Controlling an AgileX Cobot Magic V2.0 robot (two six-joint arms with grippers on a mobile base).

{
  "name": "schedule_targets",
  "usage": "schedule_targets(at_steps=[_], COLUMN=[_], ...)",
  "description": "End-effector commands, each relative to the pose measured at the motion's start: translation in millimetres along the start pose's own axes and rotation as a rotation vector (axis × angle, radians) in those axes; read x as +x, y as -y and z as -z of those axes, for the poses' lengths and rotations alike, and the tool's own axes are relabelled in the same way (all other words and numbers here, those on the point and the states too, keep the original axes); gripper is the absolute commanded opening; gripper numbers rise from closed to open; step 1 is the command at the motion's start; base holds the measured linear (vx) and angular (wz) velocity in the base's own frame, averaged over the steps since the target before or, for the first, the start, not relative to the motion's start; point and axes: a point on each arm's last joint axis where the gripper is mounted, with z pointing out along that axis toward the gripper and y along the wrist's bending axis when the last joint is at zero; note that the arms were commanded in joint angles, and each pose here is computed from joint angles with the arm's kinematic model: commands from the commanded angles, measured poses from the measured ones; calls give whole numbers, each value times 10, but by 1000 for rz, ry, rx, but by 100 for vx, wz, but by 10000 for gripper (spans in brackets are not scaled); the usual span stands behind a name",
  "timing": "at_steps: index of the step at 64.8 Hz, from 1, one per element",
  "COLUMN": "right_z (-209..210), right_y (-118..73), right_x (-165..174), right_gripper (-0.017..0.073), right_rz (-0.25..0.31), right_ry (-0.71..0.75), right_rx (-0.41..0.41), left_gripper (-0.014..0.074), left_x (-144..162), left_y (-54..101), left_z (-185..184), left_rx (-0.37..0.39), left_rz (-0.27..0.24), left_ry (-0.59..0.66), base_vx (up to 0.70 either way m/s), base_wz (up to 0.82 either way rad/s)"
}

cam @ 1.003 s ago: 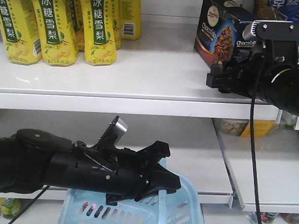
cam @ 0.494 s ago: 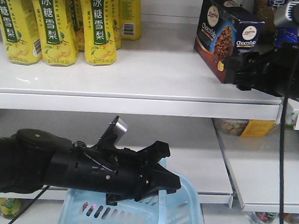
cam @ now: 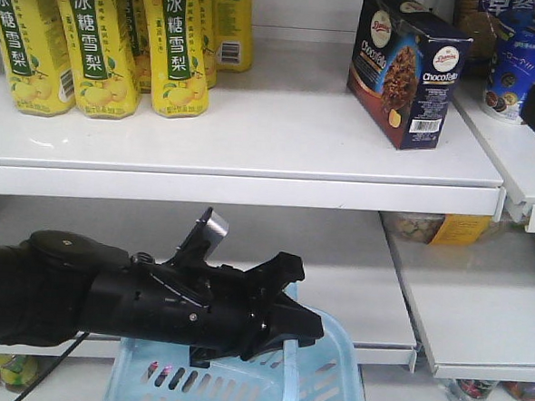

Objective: Left arm holds basket, right arm returns cookies
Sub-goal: 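Withdraw the right gripper from the shelf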

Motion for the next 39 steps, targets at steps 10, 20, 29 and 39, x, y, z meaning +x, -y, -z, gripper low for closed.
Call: schedule_targets(at_steps=[10,20,29,39], right_z=[533,853,984,1002], right_y=[-23,-52,-72,-92], right_x=[337,671,994,1291], right_gripper=[414,379,371,371], right_rz=[26,31,17,-7], right_ry=[161,213,219,157], right_rx=[21,18,8,-12], left_gripper=[-6,-6,-6,-6], left_x=[20,20,20,20], left_y=[237,237,237,237], left_z=[98,98,98,98], left_rx=[102,102,102,102], left_rz=[0,0,0,0], left_ry=[-5,-5,-5,-5], base_vx=[0,0,0,0], base_wz=[0,0,0,0])
